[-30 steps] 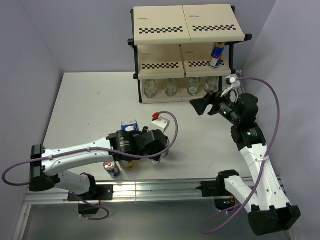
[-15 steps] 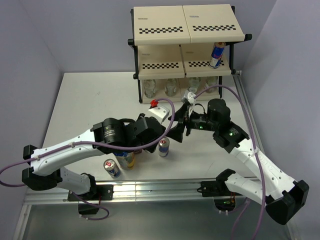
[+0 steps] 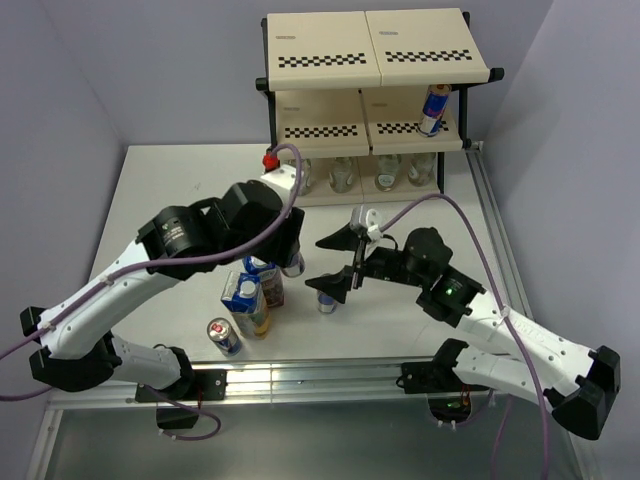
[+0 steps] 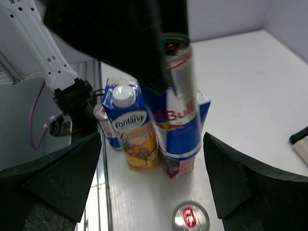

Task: Place and organize the beverage onto the shelf
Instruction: Pick up the drink from the center of the board, then place the drink on the shelf.

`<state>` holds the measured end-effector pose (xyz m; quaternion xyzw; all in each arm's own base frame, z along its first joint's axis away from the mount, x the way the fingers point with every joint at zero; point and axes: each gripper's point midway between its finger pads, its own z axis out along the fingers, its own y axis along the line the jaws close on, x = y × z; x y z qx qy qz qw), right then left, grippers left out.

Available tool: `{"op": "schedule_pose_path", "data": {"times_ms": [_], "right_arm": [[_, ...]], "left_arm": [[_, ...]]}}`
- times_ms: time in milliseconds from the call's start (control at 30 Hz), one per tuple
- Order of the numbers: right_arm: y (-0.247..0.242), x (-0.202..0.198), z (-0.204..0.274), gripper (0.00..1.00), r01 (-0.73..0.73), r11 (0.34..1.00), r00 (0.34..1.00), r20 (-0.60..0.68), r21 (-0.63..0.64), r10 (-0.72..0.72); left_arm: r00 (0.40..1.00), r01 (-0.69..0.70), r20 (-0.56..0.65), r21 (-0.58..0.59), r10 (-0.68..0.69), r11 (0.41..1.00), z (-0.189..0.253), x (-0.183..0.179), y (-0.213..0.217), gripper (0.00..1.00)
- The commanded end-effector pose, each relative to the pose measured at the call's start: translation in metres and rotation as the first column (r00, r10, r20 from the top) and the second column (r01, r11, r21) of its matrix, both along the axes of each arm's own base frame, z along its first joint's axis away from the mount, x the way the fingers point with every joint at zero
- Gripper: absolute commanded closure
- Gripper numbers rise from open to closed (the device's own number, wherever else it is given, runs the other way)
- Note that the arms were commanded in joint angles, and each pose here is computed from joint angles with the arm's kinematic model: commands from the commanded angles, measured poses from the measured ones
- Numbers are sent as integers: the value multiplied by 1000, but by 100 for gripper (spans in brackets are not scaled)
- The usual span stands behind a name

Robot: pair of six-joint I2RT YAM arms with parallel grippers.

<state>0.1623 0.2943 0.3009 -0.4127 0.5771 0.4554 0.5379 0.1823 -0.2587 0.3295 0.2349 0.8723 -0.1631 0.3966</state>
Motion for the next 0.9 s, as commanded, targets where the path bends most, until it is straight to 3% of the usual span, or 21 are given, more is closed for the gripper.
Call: {"op": "schedule_pose_path", "data": {"times_ms": [0,333,567,867], "right_arm": [[4,8,43,7,100,983,983,137,153,-121],[8,23,47,9,298,916,913,200,268,-355],[20,22,42,26,274,933,920,220,235,-325],[29,28,32,30,297,942,912,245,154,-328]], "left_arm": [[998,37,60,-127,-30,991,43,9,-12,99],[994,102,50,-136,-96,985,61,10,-31,98],[993,117,29,-93,-115,989,51,13,-37,99],[991,134,19,-83,-133,988,51,12,-42,99]]}}
